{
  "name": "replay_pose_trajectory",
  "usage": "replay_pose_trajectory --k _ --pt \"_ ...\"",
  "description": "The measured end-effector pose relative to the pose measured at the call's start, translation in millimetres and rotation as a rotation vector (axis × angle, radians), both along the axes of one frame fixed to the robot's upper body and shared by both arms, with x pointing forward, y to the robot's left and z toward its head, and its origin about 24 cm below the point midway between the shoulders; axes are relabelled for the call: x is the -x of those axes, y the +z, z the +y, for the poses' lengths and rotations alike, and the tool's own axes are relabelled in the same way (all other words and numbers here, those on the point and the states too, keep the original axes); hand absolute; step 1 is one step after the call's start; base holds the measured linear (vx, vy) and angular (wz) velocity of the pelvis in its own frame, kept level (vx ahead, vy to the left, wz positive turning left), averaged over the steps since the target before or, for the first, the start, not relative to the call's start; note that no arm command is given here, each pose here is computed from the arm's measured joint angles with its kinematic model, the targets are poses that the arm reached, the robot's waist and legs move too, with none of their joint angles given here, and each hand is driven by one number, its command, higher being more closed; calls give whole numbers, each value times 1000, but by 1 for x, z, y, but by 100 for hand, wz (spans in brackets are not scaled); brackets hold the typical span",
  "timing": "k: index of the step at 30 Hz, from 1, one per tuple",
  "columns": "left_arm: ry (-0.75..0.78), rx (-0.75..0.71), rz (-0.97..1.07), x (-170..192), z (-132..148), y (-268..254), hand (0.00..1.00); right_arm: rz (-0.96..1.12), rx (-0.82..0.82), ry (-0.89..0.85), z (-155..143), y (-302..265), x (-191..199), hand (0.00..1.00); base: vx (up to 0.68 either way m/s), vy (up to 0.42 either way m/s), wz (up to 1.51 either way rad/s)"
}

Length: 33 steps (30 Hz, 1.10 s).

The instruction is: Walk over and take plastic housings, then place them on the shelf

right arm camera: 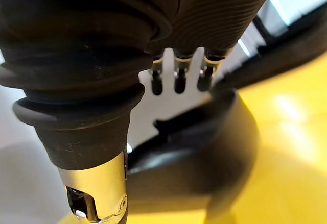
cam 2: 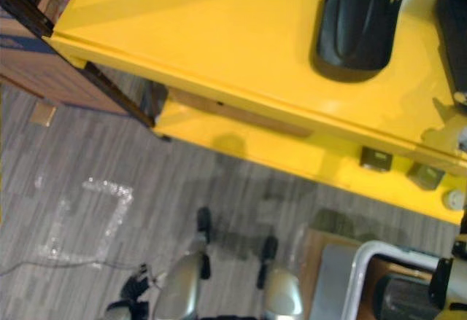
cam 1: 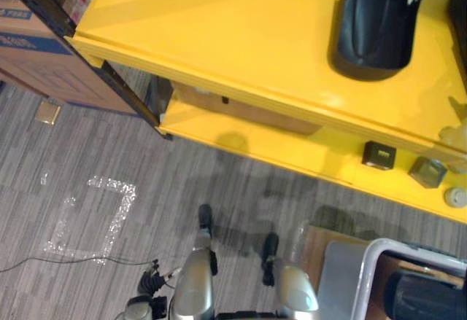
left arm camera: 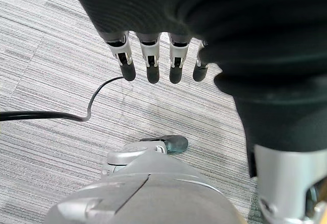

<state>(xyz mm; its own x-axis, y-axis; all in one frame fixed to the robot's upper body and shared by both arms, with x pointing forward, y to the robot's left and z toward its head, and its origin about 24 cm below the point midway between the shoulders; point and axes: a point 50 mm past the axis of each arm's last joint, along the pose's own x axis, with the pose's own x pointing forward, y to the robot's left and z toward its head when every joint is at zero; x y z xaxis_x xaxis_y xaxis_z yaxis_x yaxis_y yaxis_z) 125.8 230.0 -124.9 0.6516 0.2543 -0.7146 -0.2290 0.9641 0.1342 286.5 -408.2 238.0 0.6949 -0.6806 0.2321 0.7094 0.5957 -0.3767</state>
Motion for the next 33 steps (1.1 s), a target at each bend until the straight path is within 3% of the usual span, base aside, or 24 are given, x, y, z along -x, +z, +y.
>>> replay_pose_trajectory --k 24,33 --pt "-3 1 -7 0 0 0 0 12 -175 322 20 -4 -10 0 0 0 0" --pt "-5 -5 -22 0 0 1 0 -190 -351 481 47 -2 -16 0 6 -3 -4"
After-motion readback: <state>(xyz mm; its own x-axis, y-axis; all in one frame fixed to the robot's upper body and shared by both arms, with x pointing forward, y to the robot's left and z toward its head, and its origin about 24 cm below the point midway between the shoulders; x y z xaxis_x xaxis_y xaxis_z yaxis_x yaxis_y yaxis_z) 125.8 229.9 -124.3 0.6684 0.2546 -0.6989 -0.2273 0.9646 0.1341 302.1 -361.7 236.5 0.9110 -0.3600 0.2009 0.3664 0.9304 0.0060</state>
